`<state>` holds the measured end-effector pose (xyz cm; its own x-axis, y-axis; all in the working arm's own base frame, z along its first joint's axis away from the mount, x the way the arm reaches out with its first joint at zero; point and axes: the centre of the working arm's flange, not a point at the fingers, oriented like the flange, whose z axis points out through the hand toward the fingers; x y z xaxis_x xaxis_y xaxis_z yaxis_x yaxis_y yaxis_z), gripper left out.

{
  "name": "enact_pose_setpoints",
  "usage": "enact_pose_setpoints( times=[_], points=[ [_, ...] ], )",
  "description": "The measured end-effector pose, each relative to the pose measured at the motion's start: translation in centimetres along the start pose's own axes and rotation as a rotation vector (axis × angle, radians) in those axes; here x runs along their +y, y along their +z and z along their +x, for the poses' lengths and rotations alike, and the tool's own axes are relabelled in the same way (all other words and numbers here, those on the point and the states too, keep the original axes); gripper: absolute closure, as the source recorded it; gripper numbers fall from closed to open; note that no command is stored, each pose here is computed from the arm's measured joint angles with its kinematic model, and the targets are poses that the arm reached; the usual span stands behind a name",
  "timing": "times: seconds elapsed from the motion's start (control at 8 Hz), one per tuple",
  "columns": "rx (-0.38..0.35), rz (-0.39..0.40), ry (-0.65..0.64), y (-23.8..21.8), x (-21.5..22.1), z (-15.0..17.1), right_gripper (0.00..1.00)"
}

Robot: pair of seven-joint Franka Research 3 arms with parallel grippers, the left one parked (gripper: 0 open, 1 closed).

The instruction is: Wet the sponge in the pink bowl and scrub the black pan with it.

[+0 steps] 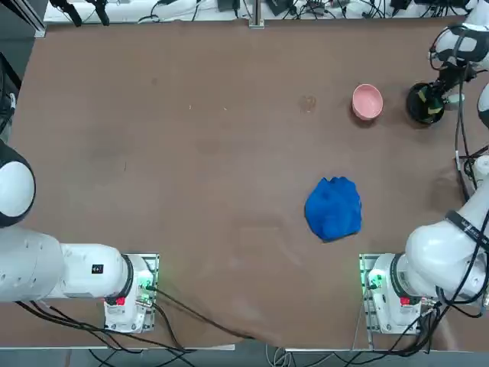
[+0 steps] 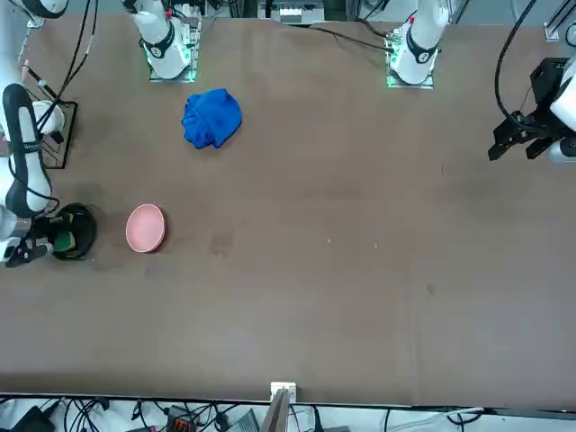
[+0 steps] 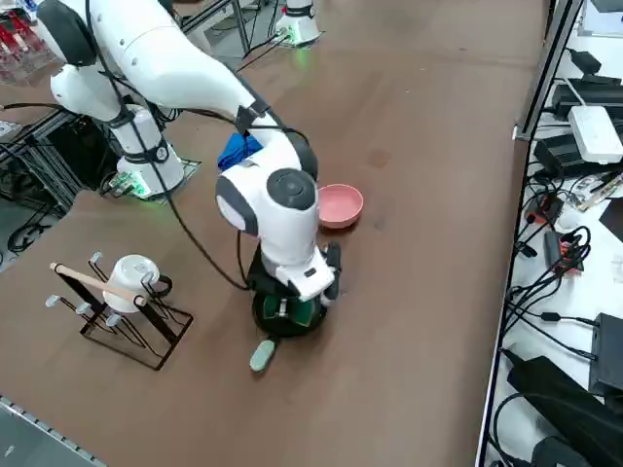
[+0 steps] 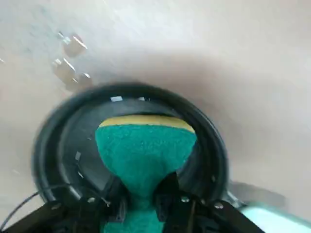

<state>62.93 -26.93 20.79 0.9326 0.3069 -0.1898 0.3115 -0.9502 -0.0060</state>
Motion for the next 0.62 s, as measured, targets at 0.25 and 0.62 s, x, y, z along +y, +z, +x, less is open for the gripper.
enact_pose_setpoints(
  times=[0.25,0.62],
  points=[
    [-0.004,-0.005,-0.012,-0.3,-2.1,1.7,0.69],
    [-0.057,0.029,-0.015,-0.2,-3.8,2.1,0.69]
  ],
)
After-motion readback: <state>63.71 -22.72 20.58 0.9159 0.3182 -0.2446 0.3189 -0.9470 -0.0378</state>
